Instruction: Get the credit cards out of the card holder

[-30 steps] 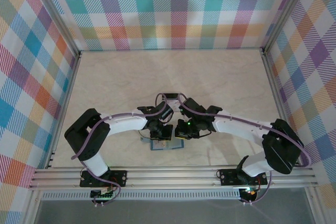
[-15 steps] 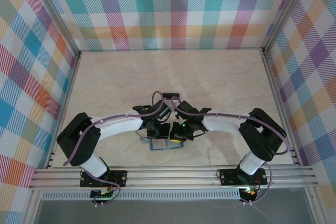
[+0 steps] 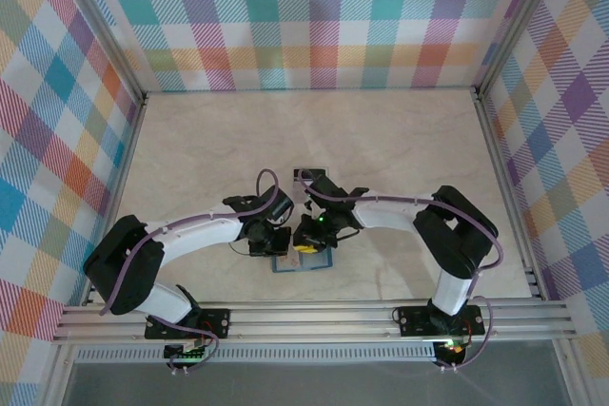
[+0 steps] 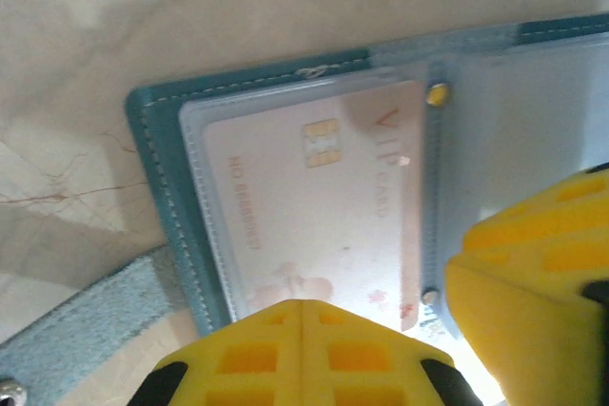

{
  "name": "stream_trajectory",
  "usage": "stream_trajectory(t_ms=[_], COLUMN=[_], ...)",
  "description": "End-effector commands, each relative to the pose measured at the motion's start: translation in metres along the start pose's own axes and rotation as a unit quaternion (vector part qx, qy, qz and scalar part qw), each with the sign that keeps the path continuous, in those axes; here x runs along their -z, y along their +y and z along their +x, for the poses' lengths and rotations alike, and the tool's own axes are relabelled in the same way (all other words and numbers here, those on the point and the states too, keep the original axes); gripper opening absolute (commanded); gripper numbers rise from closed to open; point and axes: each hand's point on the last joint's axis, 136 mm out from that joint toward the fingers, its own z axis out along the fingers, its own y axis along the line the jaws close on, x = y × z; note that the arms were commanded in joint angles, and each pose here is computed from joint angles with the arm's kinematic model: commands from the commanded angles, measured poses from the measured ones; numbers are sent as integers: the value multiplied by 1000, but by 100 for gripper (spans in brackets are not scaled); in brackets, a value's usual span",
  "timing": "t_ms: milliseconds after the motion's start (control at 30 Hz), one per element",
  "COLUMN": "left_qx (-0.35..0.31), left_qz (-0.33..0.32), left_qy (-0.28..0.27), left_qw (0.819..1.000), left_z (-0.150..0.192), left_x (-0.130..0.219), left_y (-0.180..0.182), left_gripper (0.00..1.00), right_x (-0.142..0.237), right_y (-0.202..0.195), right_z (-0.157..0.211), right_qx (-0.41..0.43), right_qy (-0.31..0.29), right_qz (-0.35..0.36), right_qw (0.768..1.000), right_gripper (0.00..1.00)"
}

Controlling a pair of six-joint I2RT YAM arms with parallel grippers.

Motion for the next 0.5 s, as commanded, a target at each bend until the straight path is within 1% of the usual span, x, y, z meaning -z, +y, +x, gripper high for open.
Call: stream_trajectory(t_ms=[0, 100, 200, 467], left_qx=[0, 4, 6, 7], left_qz=[-9, -12, -16, -23], left_qy=[3, 7, 11, 17], left_qw=[1000, 1000, 1000, 1000], left_z=[4, 5, 7, 11], left_x=[1, -4, -8, -11], left_y=[13, 18, 21, 26], left_gripper=[4, 4, 4, 4], right_x=[-2, -5, -8, -14], right_y=[16, 16, 7, -5], right_z=[2, 0, -2, 1], right_qx=[22, 22, 20, 21], right_qy=[18, 21, 20, 31], right_qz=[-10, 0, 24, 52], right_qw=[1000, 1000, 999, 998], right_gripper=[24, 27, 30, 31])
